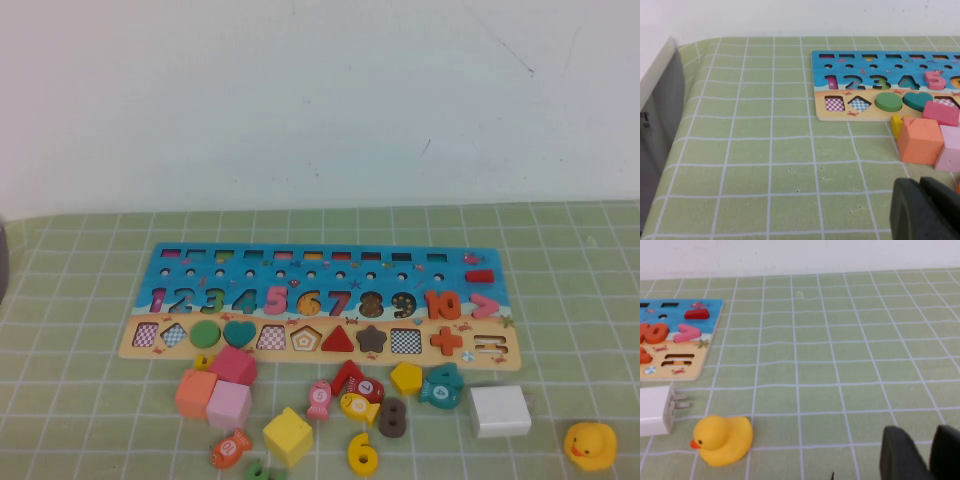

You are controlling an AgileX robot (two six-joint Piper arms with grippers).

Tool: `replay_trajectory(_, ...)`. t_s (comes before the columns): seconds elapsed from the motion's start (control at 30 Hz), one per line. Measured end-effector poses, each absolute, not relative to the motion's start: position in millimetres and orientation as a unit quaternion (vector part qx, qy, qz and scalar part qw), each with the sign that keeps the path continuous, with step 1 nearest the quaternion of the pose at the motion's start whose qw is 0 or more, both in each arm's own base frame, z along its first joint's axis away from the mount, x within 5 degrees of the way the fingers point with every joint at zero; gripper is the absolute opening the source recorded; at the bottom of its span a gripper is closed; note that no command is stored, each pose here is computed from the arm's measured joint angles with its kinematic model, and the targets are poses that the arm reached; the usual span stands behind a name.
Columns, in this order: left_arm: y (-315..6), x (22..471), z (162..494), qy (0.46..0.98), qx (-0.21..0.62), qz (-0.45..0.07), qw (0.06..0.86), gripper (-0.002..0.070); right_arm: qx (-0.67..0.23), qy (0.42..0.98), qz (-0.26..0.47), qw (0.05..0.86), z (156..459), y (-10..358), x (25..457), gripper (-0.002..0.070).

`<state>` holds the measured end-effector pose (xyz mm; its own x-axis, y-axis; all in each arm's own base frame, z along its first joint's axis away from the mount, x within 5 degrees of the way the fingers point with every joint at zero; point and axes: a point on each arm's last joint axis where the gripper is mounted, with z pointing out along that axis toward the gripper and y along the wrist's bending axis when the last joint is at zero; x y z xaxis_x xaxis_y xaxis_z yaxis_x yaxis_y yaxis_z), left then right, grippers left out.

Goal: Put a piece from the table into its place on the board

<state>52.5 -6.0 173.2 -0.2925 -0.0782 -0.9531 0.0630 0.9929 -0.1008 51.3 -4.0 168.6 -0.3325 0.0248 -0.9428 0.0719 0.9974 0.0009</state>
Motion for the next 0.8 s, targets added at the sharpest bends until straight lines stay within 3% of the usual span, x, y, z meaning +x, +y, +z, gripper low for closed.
replay_trajectory(0.6, -6.0, 52.5, 173.2, 0.802, -0.005, -0.059, 0.595, -0.0001, 0.03, 0.816, -0.019, 0.577, 168.6, -3.9, 51.3, 0.0146)
replay_trajectory(0.7, -6.0, 52.5, 173.2, 0.802, -0.005, -0.059, 0.595, -0.0001, 0.05, 0.815, 0.013, 0.577, 168.7, -1.1, 51.5, 0.0146)
replay_trajectory(0.8, -6.0, 52.5, 173.2, 0.802, -0.005, -0.059, 0.595, -0.0001, 0.099, 0.808, 0.094, 0.574, 169.5, 5.6, 51.8, 0.0146)
